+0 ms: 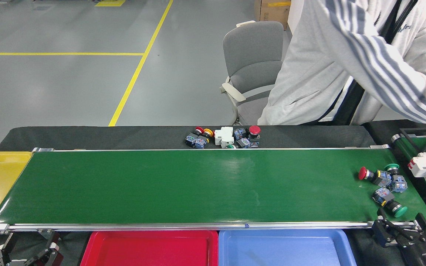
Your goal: Pick switch part from conveyor to tray
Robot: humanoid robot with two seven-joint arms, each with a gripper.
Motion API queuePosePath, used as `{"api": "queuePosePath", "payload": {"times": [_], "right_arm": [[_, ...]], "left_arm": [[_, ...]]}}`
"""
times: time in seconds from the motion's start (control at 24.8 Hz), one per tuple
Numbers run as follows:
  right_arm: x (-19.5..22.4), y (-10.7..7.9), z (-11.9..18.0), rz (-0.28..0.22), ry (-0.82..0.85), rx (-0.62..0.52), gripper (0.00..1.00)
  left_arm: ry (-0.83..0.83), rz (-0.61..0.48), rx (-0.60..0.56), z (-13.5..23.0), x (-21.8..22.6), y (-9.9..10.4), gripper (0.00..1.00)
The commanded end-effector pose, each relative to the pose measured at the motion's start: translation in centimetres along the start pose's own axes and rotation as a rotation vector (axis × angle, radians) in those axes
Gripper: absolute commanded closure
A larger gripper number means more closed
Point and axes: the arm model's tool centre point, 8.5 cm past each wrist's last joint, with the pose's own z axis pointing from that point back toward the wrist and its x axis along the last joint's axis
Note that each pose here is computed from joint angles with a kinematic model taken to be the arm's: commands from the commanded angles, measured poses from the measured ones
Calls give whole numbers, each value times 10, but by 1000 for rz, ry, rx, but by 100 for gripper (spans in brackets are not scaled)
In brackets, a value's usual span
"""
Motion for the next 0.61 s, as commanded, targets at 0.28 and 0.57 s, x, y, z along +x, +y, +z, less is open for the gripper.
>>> {"api": "queuePosePath", "payload": {"times": [0.28,0.57], "right_arm": [[47,-1,-30,17,-111,17,28],[64,0,-30,39,-193,18,94]], "left_arm": [[-1,-20,36,-8,-3,11,0],[5,-19,42,-8,-4,13,0]]}}
